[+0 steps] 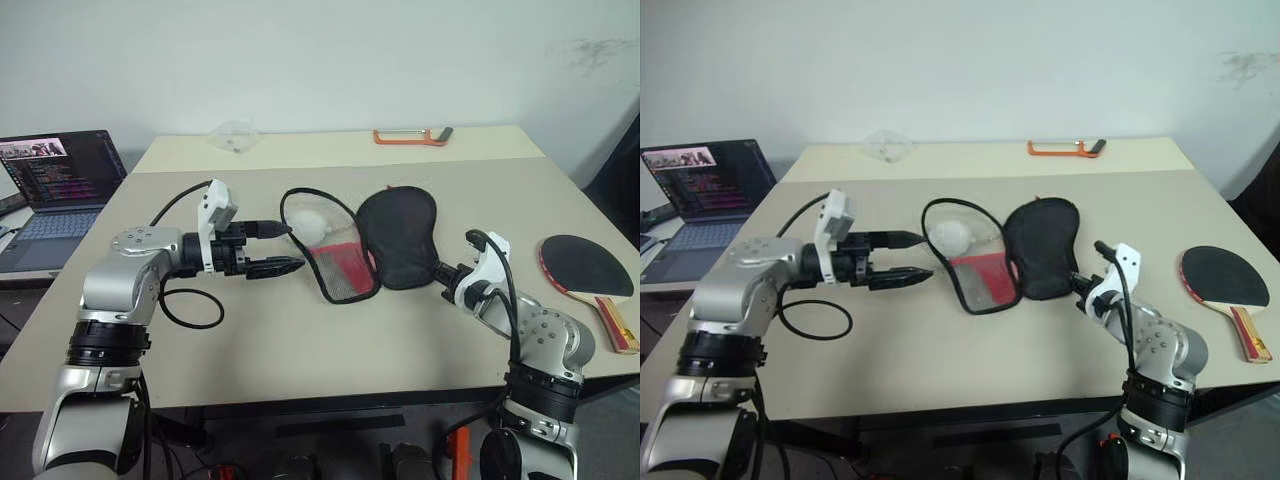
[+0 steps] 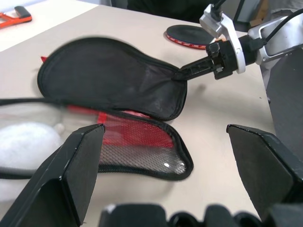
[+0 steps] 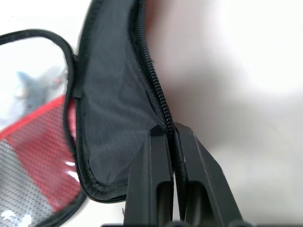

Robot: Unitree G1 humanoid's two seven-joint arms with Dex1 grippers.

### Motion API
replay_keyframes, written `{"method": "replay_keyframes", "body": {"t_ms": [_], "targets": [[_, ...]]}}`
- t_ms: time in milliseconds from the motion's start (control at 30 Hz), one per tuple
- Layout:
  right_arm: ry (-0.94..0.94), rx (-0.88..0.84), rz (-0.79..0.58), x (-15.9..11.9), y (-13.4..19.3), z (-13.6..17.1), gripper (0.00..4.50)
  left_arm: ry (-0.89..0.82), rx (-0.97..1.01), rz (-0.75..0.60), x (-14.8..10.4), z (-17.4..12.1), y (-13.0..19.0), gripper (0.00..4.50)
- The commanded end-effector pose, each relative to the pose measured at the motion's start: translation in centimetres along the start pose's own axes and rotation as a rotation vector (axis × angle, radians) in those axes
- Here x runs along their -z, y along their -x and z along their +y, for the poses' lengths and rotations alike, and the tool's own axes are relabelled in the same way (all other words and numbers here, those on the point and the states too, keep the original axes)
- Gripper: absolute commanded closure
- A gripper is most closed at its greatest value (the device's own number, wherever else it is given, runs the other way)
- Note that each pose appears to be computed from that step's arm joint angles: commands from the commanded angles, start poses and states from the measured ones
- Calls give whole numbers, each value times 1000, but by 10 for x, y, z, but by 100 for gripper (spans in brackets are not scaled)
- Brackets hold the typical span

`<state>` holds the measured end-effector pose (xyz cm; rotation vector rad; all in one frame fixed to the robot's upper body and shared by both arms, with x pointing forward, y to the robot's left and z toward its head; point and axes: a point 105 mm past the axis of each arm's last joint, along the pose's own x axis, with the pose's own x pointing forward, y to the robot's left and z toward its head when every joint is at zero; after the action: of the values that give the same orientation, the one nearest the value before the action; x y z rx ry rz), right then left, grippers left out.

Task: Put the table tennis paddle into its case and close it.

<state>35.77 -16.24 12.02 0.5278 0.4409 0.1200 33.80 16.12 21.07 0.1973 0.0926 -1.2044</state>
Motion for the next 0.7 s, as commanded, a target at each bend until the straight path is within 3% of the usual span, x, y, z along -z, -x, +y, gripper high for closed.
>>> {"method": "replay_keyframes", "body": {"t_ms": [33,233,267,400,600,700], "targets": [[40,-39,-57,-12,7,14,445,-49,2,-18,-12,2,1,0],[101,-57,-19,-8,2,20,445,-50,3,-18,-11,2,1,0],[98,-53,-21,-11,1,19,424,-49,2,-18,-11,2,1,0],[125,-6,-17,-18,-2,9,315,-46,3,-20,-10,0,0,0],[198,58,-20,-26,1,-8,108,-39,4,-27,-8,-2,-1,0],[322,83,-52,-35,6,-14,8,-35,4,-32,-8,-3,-2,0]]}}
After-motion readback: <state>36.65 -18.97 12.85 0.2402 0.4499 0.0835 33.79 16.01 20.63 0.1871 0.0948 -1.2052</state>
